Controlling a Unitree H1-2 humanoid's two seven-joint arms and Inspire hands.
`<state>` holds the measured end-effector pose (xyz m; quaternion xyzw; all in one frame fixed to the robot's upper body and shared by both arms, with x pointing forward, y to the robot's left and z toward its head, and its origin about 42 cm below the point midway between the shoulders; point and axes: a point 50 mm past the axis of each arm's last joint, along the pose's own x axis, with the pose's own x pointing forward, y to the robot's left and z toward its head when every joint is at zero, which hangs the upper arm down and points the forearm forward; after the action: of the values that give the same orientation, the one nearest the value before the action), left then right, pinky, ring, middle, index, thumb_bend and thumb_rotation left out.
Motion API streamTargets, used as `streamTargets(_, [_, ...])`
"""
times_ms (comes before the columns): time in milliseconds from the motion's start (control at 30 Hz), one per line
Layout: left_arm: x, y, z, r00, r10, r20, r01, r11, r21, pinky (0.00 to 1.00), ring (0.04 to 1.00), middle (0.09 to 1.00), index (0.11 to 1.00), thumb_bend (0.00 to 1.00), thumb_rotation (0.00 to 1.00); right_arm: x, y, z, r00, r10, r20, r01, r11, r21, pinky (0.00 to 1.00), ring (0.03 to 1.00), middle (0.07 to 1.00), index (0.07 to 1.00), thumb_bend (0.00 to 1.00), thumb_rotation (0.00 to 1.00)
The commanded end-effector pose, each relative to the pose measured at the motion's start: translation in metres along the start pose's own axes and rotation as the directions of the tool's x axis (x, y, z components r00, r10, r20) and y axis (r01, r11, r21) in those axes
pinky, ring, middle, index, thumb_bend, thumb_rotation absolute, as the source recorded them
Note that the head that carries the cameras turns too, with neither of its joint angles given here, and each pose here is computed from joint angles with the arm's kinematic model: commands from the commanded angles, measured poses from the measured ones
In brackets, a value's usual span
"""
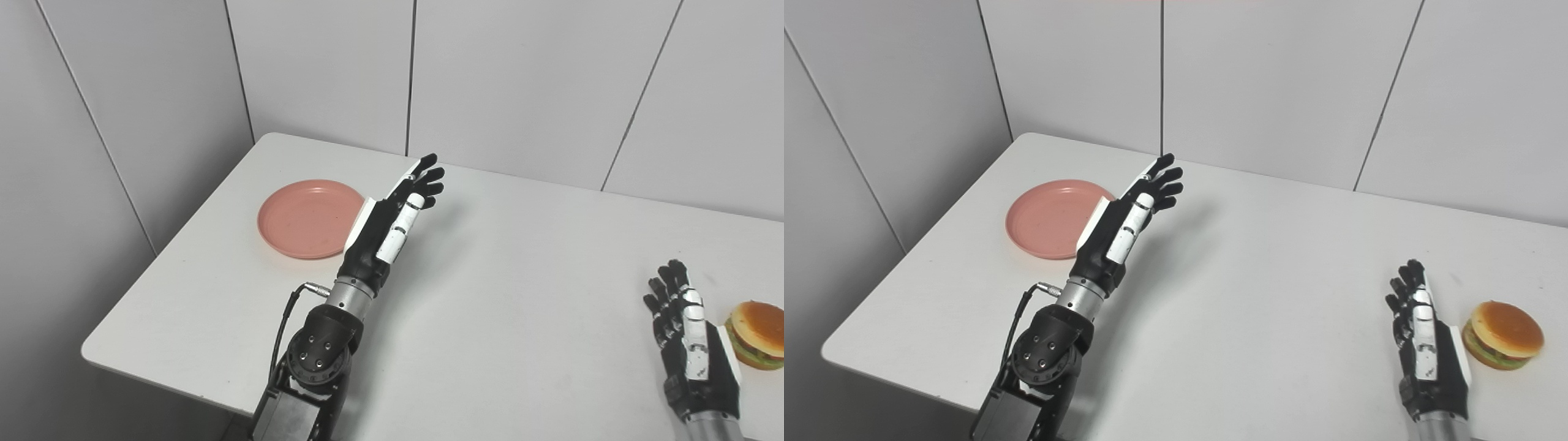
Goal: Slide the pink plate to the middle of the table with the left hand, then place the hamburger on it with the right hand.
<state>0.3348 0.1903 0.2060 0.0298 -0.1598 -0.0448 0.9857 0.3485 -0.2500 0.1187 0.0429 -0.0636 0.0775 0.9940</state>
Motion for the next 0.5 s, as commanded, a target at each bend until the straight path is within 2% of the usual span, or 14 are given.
streamTargets(0, [0.019, 0.006, 0.029, 0.995, 0.013, 0.101, -0.012, 1.000, -0.013, 0.88, 0.883, 0.903, 0.897, 0.49, 1.00, -0.015, 0.004, -0.022, 0.999, -0.014, -0.039, 0.015, 1.000, 0.027, 1.00, 1.000, 1.000, 1.000, 0.31, 1.00])
streamTargets(233, [0.038, 0.036, 0.044, 0.982, 0.084, 0.170, -0.085, 0.996, -0.002, 0.88, 0.885, 0.904, 0.899, 0.45, 1.00, -0.016, 0.004, -0.023, 0.999, -0.013, -0.045, 0.014, 1.000, 0.019, 1.00, 1.000, 1.000, 1.000, 0.32, 1.00])
streamTargets(467, [0.056, 0.086, 0.040, 0.971, 0.182, 0.153, -0.186, 0.983, 0.008, 0.89, 0.895, 0.911, 0.899, 0.44, 1.00, -0.016, 0.003, -0.024, 0.999, -0.016, -0.047, 0.017, 1.000, 0.017, 1.00, 1.000, 1.000, 1.000, 0.32, 1.00])
